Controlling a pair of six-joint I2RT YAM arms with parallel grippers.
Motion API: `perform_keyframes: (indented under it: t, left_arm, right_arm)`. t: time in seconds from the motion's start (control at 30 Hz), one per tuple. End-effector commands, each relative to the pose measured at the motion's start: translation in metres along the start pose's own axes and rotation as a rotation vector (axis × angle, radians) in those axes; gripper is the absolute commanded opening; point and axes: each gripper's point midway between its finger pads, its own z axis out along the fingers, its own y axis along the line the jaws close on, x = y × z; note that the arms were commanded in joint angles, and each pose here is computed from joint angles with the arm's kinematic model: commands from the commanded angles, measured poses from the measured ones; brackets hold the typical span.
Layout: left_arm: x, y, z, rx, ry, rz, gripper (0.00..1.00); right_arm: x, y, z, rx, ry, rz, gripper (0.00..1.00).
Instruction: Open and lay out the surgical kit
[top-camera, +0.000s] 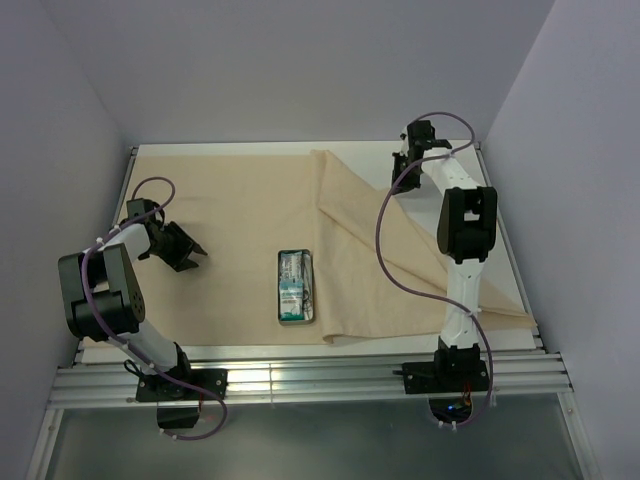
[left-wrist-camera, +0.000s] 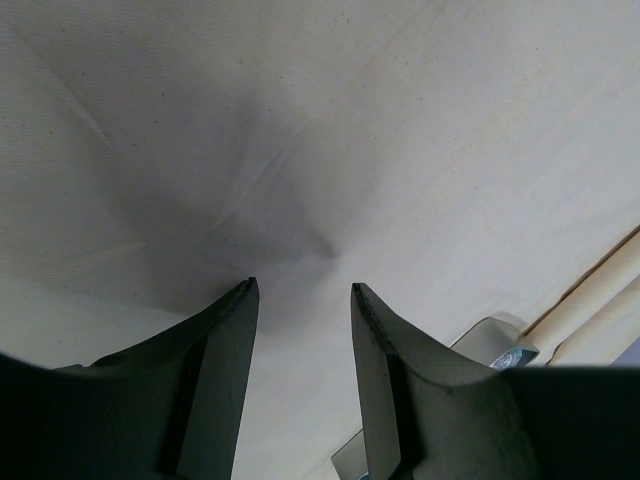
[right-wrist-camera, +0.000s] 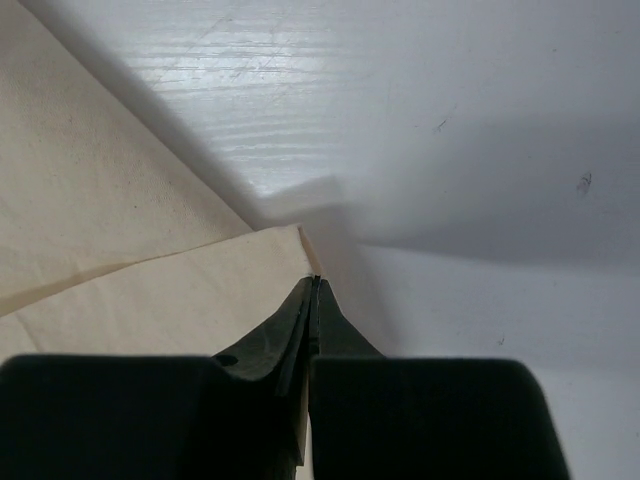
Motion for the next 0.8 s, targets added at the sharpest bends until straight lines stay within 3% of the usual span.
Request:
perform_keyframes:
  t: [0.0, 0.23, 0.43, 0.77]
  left_arm:
    - [-0.006, -0.004, -0.007, 0.005, -0.040, 0.023, 0.49]
    - [-0.010, -0.004, -0.008, -0.006, -0.049, 0.030, 0.49]
    - [-0.016, -0.003, -0.006, -0.026, -0.066, 0.026, 0.49]
    - [-0.038, -0.022, 0.003, -0.008, -0.095, 0.008, 0.48]
  right_arm:
    - [-0.032, 0.000, -0.016, 0.003, -0.090, -0.009, 0.00]
    - [-0.066, -0.025, -0.051, 0.109, -0.198, 0.017, 0.00]
    - [-0.110, -0.080, -0.099, 0.244, -0.355, 0.098, 0.00]
    - [-0.152, -0.186, -0.111, 0.484, -0.490, 0.193, 0.00]
